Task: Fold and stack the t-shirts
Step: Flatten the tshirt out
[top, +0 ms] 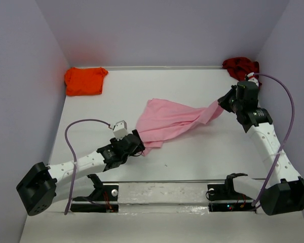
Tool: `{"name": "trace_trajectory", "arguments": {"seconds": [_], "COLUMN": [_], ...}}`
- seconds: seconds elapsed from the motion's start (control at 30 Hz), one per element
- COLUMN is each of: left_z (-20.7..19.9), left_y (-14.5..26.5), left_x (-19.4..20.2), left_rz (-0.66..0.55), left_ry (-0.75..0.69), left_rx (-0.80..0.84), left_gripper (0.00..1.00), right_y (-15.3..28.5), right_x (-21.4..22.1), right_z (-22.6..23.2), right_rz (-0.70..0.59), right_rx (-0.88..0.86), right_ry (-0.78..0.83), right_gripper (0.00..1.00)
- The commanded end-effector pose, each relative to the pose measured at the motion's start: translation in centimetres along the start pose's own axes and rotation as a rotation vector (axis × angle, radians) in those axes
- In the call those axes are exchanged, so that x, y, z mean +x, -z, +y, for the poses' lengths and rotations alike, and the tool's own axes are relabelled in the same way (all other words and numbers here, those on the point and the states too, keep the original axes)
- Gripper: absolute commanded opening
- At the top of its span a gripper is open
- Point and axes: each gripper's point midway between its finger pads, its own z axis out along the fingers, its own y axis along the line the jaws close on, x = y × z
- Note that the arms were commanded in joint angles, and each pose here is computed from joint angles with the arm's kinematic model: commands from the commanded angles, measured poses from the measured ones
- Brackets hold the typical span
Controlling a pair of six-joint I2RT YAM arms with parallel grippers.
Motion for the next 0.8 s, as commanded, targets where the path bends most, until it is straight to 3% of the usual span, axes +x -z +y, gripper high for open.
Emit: {"name": "trace_trajectory", "arguments": {"seconds": [0.0, 0.17, 0.53, 0.77], "left_z": [-0.1, -0.3, -1.8, -1.7], "left_y": [-0.5, -0.9, -2.1, -3.0], "left_x": [-0.2, -0.8, -1.6, -1.2], "left_rz": [-0.023, -0.058, -0.106, -0.099], "left_ry": [0.019, 0.024, -0.036, -0.057], "left_rx": [-0.019, -0.015, 0.008, -0.013], "left_gripper": [0.92, 0.89, 0.64, 0.63], "right_y": [0.5, 0.6, 0.7, 1.2], "right_x": [-1.4, -1.4, -1.1, -1.3], "right_z": [1.3, 1.5, 1.2, 1.3], "right_rz": [-0.055, -0.056, -0.052, -0.066], "right_rx": [-0.058, -0.067, -0.067, -0.074], "right_ry": [-0.013, -0.009, -0.005, -0.001], "right_gripper": [0.00, 0.00, 0.00, 0.00]}}
